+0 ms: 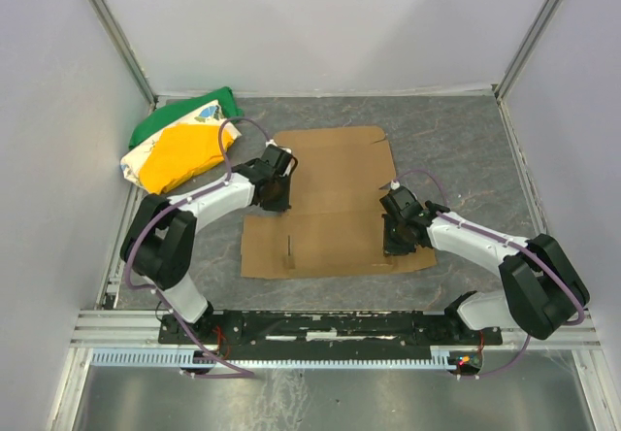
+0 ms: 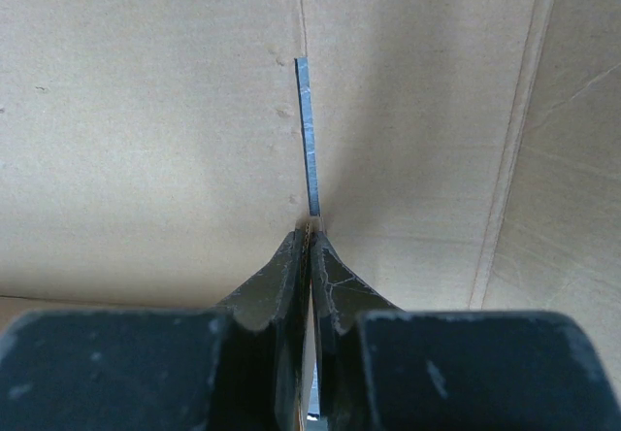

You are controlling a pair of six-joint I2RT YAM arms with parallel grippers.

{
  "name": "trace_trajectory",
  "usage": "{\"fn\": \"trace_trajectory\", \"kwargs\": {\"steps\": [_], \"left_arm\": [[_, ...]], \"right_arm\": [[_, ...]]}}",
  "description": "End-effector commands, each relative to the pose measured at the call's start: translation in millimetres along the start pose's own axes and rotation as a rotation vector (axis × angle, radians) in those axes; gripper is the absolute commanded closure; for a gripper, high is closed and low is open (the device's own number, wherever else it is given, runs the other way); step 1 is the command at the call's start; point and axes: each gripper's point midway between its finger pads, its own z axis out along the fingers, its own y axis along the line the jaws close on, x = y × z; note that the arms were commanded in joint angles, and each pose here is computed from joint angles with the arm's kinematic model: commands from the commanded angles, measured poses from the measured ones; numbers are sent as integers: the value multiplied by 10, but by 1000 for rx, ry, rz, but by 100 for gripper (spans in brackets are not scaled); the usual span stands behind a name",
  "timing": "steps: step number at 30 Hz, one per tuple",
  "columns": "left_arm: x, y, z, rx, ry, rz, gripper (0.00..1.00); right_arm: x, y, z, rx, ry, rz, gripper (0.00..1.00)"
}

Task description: Fold the paper box

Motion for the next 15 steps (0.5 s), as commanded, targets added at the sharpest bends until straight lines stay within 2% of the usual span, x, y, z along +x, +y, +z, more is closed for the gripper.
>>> {"fn": "trace_trajectory", "kwargs": {"steps": [1, 5, 9, 15], "left_arm": [[-43, -99, -25, 28, -32, -73, 88], [-25, -187, -97, -42, -115, -45, 94], [100, -240, -165, -143, -189, 26, 97], [474, -113, -24, -228, -164, 53, 97]], "right_arm": [[-65, 77, 17, -30, -21, 4, 86], [-66, 72, 37, -25, -21, 10, 86], [-47, 64, 77, -18, -10, 19, 87], [-42, 64, 115, -13, -5, 25, 86]]}}
